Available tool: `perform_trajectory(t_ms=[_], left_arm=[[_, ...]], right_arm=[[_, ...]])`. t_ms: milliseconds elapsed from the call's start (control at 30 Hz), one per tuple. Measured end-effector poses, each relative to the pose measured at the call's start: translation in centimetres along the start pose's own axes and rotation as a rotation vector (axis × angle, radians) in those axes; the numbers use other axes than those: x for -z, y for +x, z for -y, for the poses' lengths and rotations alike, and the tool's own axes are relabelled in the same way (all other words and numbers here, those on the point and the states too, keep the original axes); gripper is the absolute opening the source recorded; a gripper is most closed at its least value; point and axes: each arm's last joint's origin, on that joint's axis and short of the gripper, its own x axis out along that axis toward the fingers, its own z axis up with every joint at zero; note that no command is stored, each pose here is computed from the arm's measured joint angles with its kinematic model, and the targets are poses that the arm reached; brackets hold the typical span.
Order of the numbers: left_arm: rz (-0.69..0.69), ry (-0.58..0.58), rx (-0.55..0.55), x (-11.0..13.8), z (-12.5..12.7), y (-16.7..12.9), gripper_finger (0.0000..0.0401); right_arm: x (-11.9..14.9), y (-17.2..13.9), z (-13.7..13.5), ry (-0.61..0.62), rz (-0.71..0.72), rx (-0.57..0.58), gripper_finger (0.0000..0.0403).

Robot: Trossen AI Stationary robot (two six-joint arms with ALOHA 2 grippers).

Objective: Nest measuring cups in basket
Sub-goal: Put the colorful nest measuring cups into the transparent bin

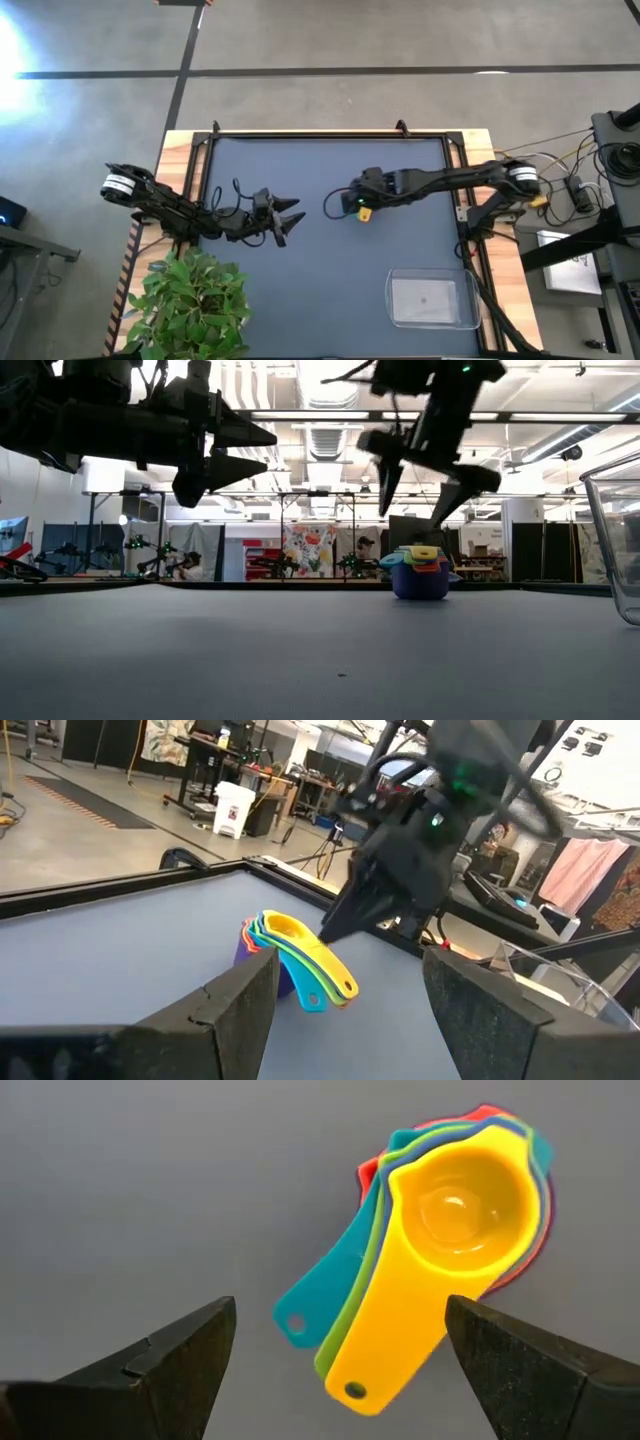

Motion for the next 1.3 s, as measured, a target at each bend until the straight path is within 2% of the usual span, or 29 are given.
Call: perform_trajectory(t_ms=[300, 367, 567, 800, 967, 1133, 1300], left_arm=[[-0.007, 0.003, 0.005, 0.1, 0.0, 0.0, 0.0232], [-0.008, 0.003, 0.006, 0.1, 0.0, 0.0, 0.0232], [-0.012, 0.003, 0.018, 0.1, 0.1, 0.0, 0.0232], [-0.014, 0.003, 0.026, 0.1, 0.1, 0.0, 0.0232], [-0.031, 0.006, 0.019, 0.2, 0.1, 0.0, 0.0232], [-0.140, 0.016, -0.028, 0.7, 0.6, 1.1, 0.0232], [-0.306, 0.079, -0.096, 1.1, 2.5, 3.4, 0.0232]], right_arm=[[0.3, 4.0, -2.2, -0.014, -0.046, 0.160, 0.0347], [0.4, 4.4, -2.3, -0.026, -0.041, 0.202, 0.0347], [0.0, 3.7, -2.4, -0.030, -0.018, 0.233, 0.0347], [-0.2, 1.8, -1.9, 0.020, 0.048, 0.247, 0.0347], [0.5, 0.3, -2.2, -0.031, 0.128, 0.226, 0.0347], [1.7, -3.3, -2.2, -0.134, 0.286, 0.165, 0.0347], [2.8, -7.6, -1.0, -0.218, 0.405, 0.075, 0.0347]])
